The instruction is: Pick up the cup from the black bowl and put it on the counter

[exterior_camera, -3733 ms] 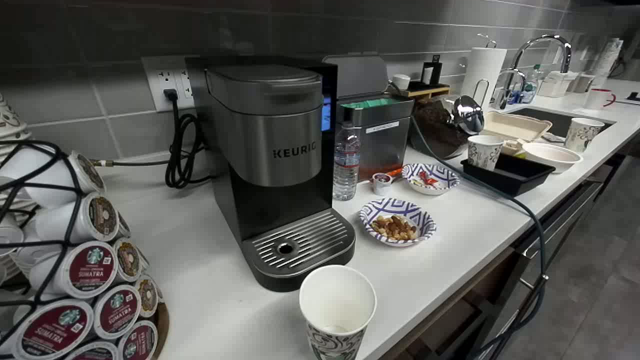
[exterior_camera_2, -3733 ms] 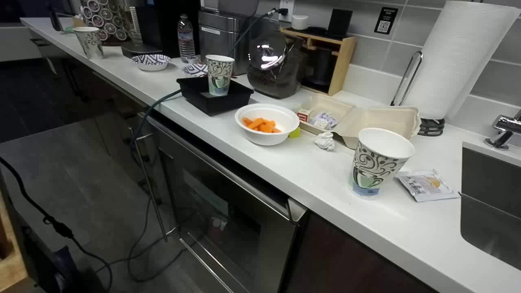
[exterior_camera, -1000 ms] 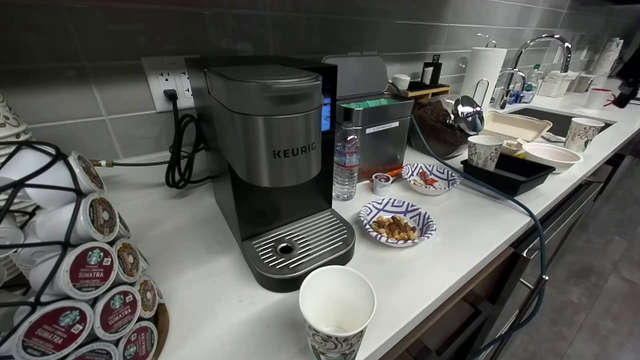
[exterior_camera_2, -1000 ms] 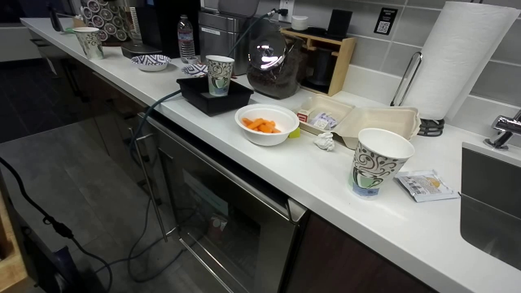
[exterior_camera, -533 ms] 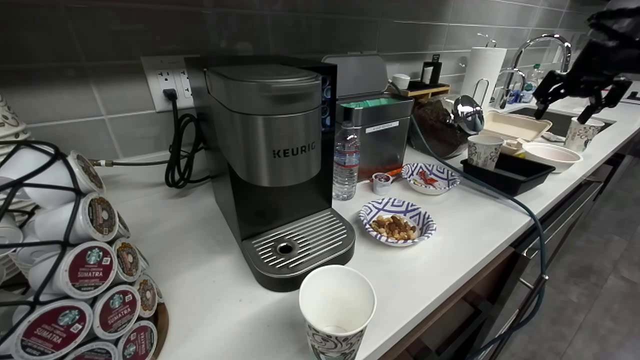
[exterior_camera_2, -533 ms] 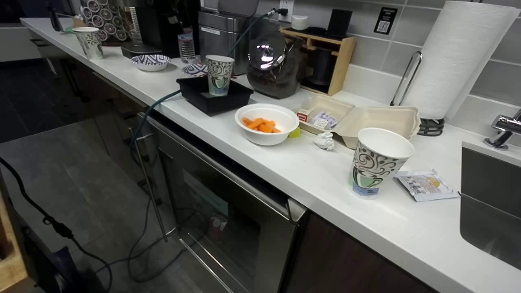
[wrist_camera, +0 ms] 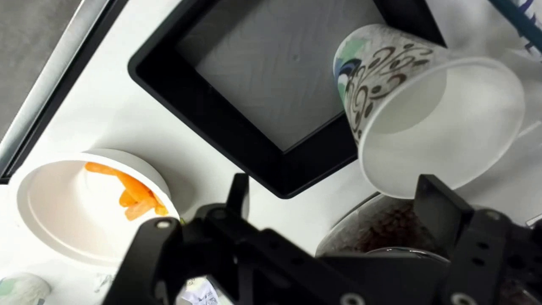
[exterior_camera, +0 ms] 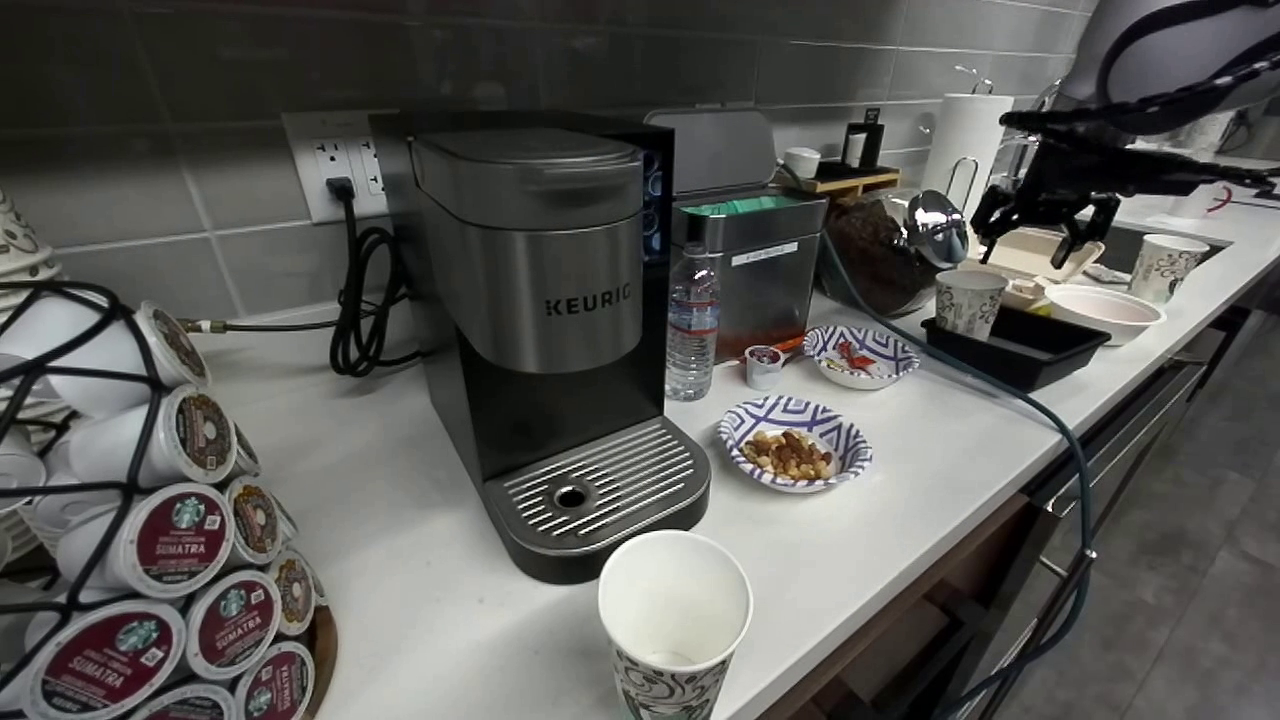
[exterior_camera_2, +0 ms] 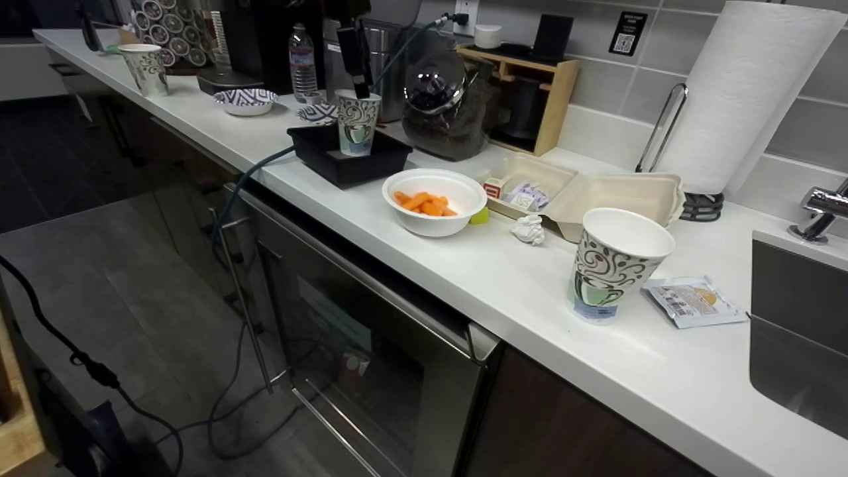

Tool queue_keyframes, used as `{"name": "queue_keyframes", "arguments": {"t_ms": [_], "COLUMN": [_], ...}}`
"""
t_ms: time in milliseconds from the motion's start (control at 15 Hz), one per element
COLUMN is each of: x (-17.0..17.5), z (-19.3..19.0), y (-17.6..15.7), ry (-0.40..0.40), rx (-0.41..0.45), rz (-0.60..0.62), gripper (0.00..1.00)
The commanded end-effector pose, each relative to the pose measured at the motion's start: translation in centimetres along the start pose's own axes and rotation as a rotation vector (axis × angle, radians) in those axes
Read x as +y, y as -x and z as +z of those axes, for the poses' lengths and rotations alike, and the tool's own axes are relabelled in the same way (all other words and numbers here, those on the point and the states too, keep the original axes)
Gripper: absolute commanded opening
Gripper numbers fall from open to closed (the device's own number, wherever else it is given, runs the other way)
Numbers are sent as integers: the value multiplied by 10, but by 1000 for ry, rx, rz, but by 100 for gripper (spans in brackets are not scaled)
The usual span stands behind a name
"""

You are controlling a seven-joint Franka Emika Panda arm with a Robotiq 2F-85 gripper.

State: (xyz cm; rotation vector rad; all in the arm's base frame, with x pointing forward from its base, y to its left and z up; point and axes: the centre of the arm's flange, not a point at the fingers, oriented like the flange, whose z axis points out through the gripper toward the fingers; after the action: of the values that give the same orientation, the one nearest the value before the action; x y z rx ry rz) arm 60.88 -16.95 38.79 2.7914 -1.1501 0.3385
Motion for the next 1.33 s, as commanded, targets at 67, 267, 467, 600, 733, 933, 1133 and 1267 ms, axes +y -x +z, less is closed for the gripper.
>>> {"name": "queue_keyframes", "arguments": {"t_ms": [67,267,467,600,733,933,1133,1267], "x": [-19,-20,-15,-13,-11,-10,-9,-7], "z": [13,13,17,20,21,16,3,-9], "y": [-13,-5,4,9,14,16,16,16], "ry": [15,23,40,48,56,56,47,28], "rx": [-85,-132,-174,-201,-221,-219,-200,-185], "rz": [-4,-6,-5,-5,-4,-2,-5,-5], "gripper": [88,52,30,14,1,0,1,1]}}
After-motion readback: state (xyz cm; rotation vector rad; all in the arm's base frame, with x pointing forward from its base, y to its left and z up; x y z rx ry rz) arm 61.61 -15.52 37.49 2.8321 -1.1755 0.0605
